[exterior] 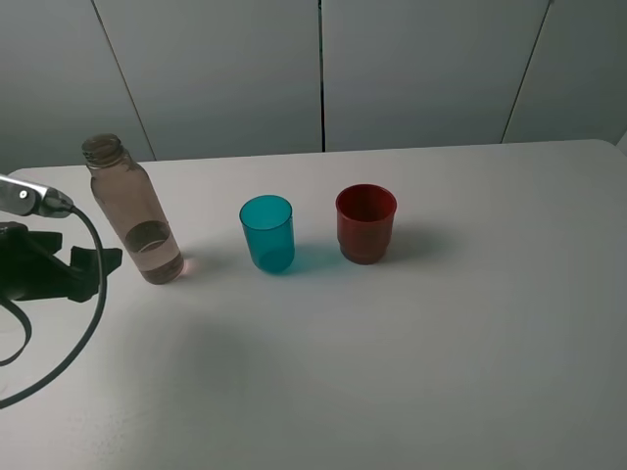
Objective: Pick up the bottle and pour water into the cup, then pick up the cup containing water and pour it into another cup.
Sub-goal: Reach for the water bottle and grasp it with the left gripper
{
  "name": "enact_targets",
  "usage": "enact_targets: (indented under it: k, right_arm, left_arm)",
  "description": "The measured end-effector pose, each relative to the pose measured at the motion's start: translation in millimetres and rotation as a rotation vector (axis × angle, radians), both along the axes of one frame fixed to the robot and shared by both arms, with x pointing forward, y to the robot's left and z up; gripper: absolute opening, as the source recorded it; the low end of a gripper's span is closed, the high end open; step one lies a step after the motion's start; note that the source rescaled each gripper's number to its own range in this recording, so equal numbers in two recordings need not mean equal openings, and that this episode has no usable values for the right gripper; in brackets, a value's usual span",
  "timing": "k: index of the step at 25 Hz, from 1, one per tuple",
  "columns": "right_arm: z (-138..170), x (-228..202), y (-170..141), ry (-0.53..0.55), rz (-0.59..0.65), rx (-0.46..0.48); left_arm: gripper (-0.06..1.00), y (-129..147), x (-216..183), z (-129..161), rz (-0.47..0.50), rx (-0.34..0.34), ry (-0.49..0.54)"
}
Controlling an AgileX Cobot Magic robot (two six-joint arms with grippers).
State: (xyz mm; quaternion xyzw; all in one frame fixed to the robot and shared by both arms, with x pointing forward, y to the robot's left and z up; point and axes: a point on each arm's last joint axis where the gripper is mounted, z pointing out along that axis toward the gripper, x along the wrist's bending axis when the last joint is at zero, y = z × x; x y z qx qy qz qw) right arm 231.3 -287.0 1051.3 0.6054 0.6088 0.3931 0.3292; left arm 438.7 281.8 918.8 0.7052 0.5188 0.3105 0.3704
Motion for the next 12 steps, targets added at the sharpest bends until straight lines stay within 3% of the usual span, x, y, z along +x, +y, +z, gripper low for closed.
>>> enact_targets:
  k: [12]
  right_arm:
    - [0.0, 0.0, 0.0, 0.000, 0.000, 0.000]
  left_arm:
    - [0.99, -0.7, 4.4, 7.8, -0.028, 0.032, -0.111]
